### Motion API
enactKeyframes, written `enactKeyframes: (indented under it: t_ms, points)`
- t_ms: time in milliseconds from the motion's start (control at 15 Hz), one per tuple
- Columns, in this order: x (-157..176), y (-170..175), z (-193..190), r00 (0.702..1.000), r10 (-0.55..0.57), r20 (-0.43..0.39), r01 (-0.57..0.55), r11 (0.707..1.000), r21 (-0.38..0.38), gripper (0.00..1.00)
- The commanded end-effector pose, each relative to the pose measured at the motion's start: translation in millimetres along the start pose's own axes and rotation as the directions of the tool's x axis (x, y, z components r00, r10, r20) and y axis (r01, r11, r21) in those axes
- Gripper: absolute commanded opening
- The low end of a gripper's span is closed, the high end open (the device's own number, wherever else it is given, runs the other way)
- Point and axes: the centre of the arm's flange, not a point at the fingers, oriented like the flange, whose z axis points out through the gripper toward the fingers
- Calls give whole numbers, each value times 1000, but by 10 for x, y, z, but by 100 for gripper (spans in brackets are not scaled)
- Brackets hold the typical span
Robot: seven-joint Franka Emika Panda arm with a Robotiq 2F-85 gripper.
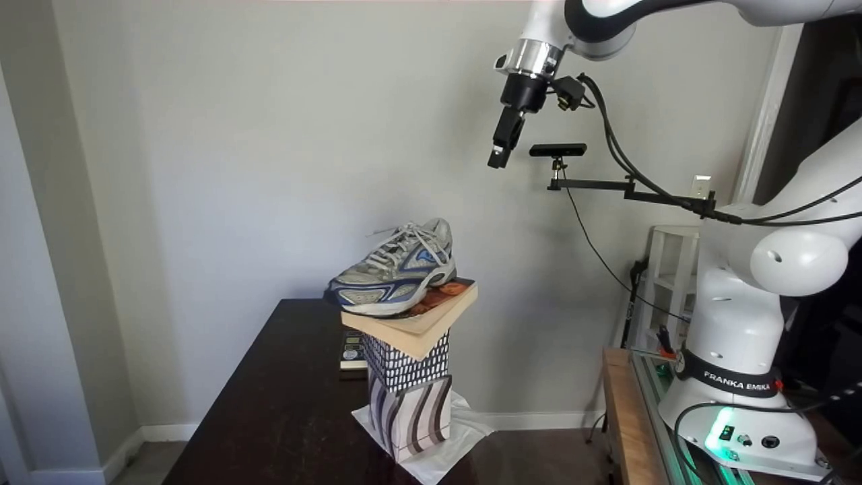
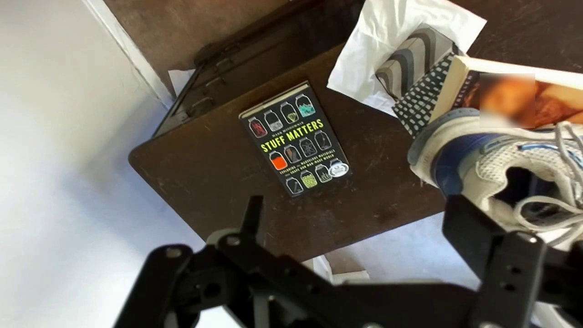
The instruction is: Scatter the objects in the stack, and then place the bottom box on the top one
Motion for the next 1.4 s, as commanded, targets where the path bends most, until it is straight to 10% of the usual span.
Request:
enactKeyframes:
  t_ms: [0,1333]
  points:
    - [244,-309,165,998,-52,-19,53,998,47,100]
    - [457,-1125,1019,998,51,31,-52,996,66,100]
